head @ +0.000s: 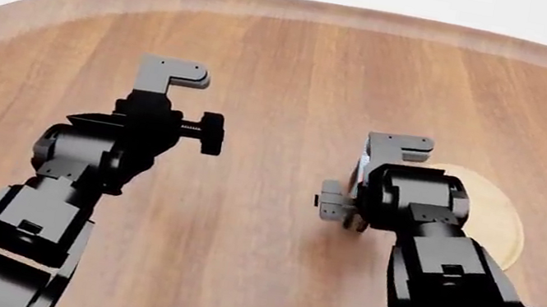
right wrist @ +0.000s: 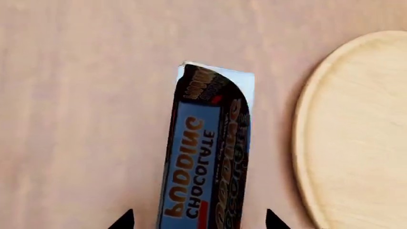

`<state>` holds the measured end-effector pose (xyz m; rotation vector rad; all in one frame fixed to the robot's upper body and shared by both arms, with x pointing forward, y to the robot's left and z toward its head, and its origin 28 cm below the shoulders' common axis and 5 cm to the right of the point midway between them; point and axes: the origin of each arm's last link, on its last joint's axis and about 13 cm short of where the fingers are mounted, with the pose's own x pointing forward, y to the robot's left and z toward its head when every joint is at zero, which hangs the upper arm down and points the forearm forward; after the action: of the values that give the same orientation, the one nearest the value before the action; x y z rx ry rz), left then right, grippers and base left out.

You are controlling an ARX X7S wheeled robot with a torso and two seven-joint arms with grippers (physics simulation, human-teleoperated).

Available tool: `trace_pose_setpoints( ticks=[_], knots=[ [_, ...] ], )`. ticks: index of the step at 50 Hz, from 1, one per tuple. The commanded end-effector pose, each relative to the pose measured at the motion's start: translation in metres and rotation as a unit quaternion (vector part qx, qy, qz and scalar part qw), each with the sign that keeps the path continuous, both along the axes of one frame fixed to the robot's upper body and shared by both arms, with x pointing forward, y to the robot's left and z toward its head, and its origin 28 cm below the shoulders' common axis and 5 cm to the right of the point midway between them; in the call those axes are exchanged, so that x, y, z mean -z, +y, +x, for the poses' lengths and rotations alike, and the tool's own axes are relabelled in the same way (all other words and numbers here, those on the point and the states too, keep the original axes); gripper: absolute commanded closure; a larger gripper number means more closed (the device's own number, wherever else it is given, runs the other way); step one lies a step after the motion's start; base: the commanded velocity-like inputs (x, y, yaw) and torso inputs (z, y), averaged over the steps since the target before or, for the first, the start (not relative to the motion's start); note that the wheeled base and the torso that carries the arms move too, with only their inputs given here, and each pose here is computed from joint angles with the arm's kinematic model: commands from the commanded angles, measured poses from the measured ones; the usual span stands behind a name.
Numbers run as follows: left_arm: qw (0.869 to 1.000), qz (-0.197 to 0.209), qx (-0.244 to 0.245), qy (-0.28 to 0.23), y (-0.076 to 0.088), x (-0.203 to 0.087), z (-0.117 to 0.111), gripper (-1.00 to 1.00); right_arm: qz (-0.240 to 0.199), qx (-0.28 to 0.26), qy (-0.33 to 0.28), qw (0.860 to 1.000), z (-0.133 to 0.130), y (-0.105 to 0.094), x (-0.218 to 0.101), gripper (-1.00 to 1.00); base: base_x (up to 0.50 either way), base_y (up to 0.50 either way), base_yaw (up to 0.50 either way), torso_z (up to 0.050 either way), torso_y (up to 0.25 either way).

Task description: Put the chocolate pudding to the left of the plate.

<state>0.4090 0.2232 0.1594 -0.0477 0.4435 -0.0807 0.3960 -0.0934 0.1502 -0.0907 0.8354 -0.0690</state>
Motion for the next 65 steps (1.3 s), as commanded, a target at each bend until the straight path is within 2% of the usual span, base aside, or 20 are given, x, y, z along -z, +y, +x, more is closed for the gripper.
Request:
trace_pose_setpoints(
  ticks=[1, 14, 21, 27, 38, 45, 54, 61, 65],
  knots=[
    [1.0, -0.005, 0.002, -0.005, 0.001, -0.003, -0.003, -1.0, -0.003, 0.008, -0.02, 1.0, 0.004, 0.0, -0.008, -1.0, 0.0, 0.0, 0.0, -0.006, 0.25],
    [1.0, -0.011, 0.006, -0.009, 0.003, -0.008, -0.009, -1.0, 0.001, 0.007, -0.028, 1.0, 0.005, -0.001, -0.016, -1.0, 0.0, 0.0, 0.0, -0.008, 0.25],
    [0.999, -0.018, 0.016, -0.027, 0.002, -0.016, -0.021, -1.0, 0.019, -0.002, -0.045, 0.999, -0.009, -0.002, -0.025, -1.0, 0.0, 0.0, 0.0, -0.009, 0.25],
    [0.998, -0.025, 0.028, -0.056, 0.001, -0.023, -0.041, -1.0, 0.036, -0.022, -0.076, 0.996, -0.03, -0.002, -0.029, -1.0, 0.0, 0.0, 0.0, -0.009, 0.25],
    [0.99, -0.007, 0.052, -0.132, 0.0, -0.03, -0.097, -1.0, 0.061, -0.061, -0.149, 0.985, -0.083, -0.007, -0.033, -1.0, 0.0, 0.0, 0.0, -0.009, 0.25],
    [0.983, 0.002, 0.064, -0.174, -0.001, -0.029, -0.136, -1.0, 0.072, -0.087, -0.217, 0.97, -0.126, -0.009, -0.034, -1.0, 0.0, 0.0, 0.0, -0.009, 0.25],
    [0.973, 0.004, 0.063, -0.222, 0.002, -0.025, -0.178, -1.0, 0.061, -0.092, -0.3, 0.948, -0.175, -0.012, -0.034, -1.0, 0.0, 0.0, 0.0, -0.009, 0.25],
    [0.957, 0.023, 0.047, -0.285, 0.001, -0.019, -0.215, -1.0, 0.064, -0.083, -0.351, 0.93, -0.202, -0.019, -0.023, -1.0, 0.0, 0.0, 0.0, -0.009, 0.25],
    [0.949, 0.026, 0.043, -0.31, 0.0, -0.016, -0.233, -1.0, 0.06, -0.094, -0.392, 0.913, -0.221, -0.02, -0.017, -1.0, 0.0, 0.0, 0.0, -0.009, 0.25]
  ],
)
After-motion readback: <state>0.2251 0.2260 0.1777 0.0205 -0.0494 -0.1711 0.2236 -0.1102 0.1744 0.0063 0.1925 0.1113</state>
